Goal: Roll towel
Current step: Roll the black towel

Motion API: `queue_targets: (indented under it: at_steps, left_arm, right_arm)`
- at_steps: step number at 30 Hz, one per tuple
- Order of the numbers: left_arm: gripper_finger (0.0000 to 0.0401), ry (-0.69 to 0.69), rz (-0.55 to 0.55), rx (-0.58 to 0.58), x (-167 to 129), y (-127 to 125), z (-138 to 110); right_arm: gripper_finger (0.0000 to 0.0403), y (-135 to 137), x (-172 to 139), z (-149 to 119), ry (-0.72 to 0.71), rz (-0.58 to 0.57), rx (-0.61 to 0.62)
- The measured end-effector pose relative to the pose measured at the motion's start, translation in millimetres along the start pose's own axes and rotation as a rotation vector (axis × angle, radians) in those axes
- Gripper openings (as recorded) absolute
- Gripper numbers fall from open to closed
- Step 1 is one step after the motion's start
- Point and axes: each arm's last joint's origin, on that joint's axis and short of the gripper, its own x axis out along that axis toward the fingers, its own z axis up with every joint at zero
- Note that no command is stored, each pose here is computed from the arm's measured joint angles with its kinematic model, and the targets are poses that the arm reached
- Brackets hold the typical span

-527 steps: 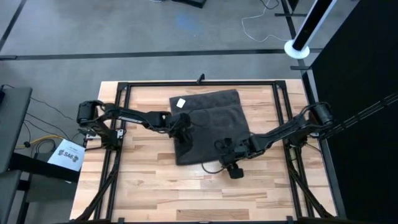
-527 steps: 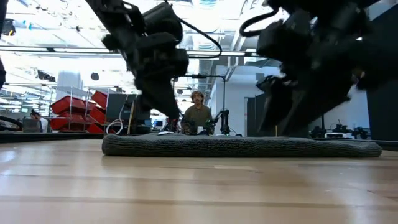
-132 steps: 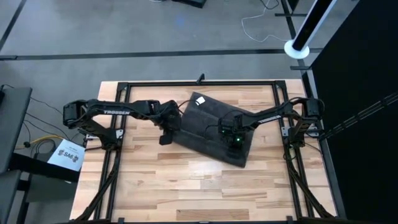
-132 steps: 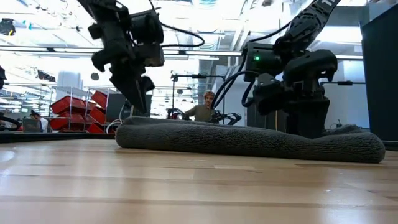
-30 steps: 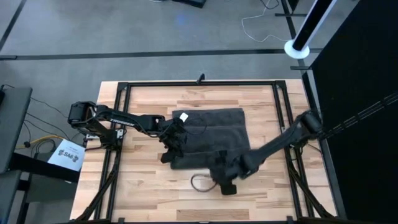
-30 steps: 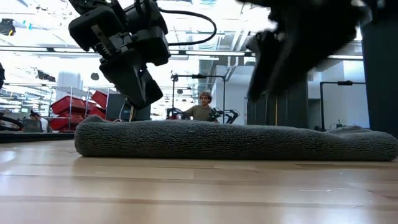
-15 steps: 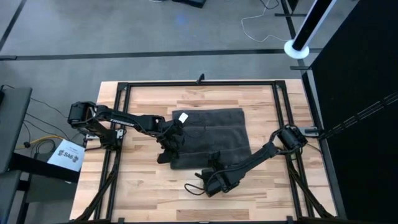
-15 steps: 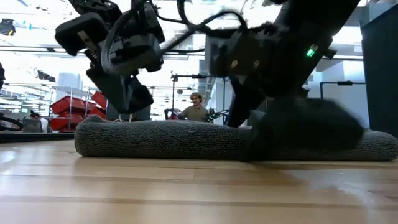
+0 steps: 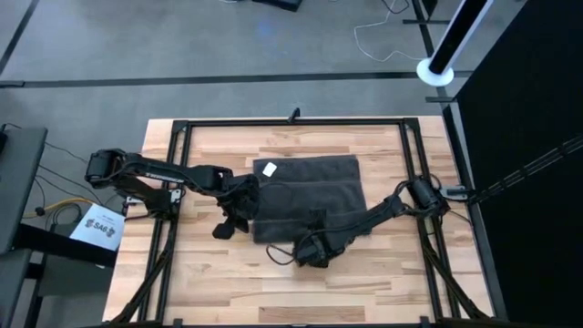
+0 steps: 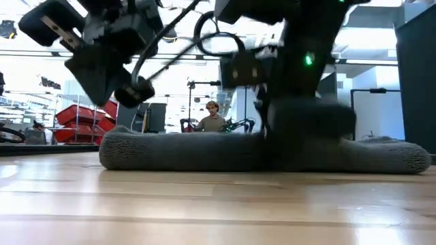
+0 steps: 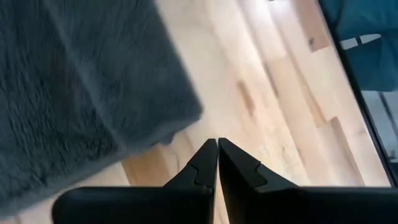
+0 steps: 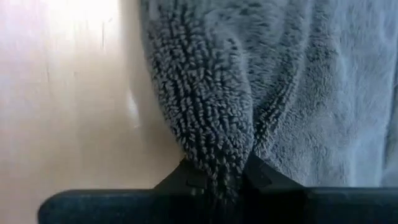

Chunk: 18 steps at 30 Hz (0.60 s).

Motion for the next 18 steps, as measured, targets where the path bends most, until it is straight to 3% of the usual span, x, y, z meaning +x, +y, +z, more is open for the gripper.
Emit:
queue_targets:
  at_steps: [6, 10, 18]
  left_arm:
    - [0.0043, -0.067, 0.024, 0.098, -1.2, -12.2, 9.7]
    - [0.0096, -0.099, 0.132, 0.151, 3.1, -17.6, 17.7]
    - [0.0201, -0.197, 0.353, 0.123, 5.7, -20.6, 30.4]
  right_arm:
    - [0.002, -44.6, -20.3, 11.0, -0.019, 0.217, 0.134]
    - [0.002, -71.4, -22.9, 10.2, -0.032, 0.336, 0.209]
    - [0.002, -92.7, -12.0, 9.2, -0.005, 0.401, 0.225]
